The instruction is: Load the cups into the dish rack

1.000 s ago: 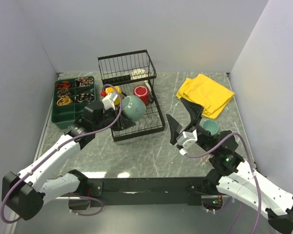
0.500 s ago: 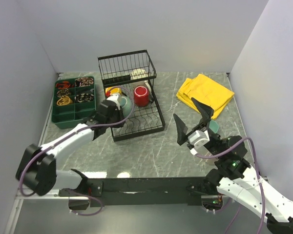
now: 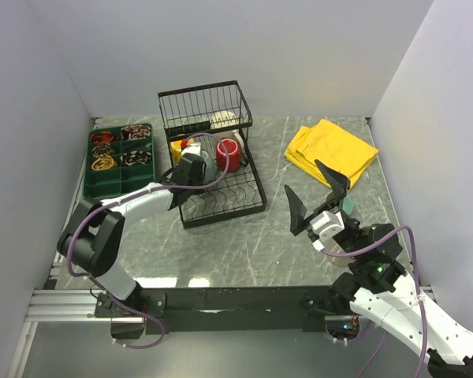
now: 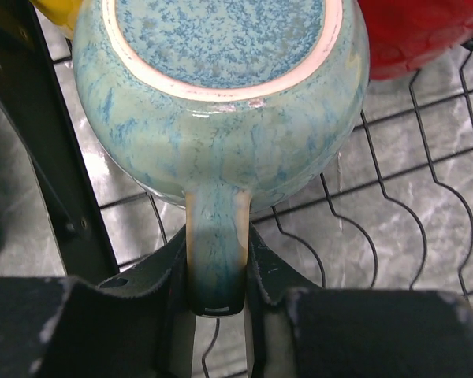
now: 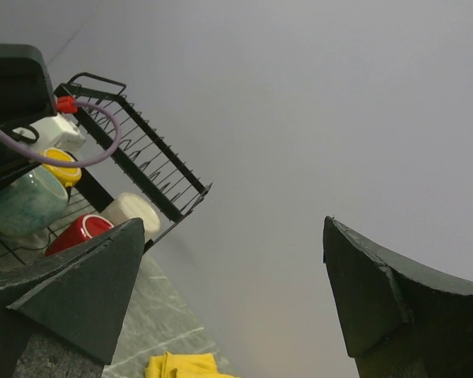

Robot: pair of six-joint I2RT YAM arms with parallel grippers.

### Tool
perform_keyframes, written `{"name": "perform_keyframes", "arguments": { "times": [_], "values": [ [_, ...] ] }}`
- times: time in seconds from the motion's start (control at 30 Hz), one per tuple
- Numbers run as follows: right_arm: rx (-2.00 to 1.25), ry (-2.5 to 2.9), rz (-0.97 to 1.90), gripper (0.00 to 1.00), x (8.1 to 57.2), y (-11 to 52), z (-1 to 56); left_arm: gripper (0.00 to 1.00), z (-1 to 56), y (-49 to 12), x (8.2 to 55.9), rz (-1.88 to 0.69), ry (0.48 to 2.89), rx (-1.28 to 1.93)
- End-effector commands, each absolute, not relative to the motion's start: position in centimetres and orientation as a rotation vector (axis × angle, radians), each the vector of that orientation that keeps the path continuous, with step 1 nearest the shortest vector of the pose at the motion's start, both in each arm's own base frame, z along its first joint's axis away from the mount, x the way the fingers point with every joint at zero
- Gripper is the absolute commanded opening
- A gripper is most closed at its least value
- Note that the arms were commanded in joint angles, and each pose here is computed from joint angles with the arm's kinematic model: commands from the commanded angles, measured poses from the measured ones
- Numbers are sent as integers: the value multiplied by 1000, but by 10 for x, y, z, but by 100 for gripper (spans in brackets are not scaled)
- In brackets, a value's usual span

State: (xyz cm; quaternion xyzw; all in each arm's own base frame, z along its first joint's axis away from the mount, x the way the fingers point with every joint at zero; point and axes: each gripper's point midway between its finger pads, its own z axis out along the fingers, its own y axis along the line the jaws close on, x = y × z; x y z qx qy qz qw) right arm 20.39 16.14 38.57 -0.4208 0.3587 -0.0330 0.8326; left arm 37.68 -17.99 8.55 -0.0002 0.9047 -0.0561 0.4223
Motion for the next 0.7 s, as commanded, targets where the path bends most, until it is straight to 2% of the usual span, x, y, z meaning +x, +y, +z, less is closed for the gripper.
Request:
{"name": "perform_keyframes", "arguments": {
  "times": [0.0, 0.1, 0.2, 0.3, 0.33, 0.43, 0.53, 0.67],
  "values": [
    [-846, 762, -67, 100, 203, 154, 390, 1, 112, -180, 405, -104, 2148, -34],
    [-846, 762, -66, 100, 203, 154, 389, 1, 98, -176, 401, -74, 2177, -20],
    [-851, 765, -62, 100, 203, 155, 387, 7, 83, -168, 394, -30, 2217, -15],
    [-853, 771, -61, 100, 204, 155, 384, 21, 73, -165, 389, -6, 2254, -34],
    [-852, 771, -56, 100, 204, 156, 384, 32, 72, -165, 388, -5, 2264, -40],
    [-854, 780, -52, 100, 204, 156, 382, 46, 70, -165, 387, 1, 2284, -57],
    [-853, 783, -50, 100, 204, 156, 382, 55, 71, -161, 385, 17, 2286, -70],
    [-856, 792, -48, 100, 205, 156, 380, 58, 84, -160, 387, 15, 2268, -82]
  ]
}}
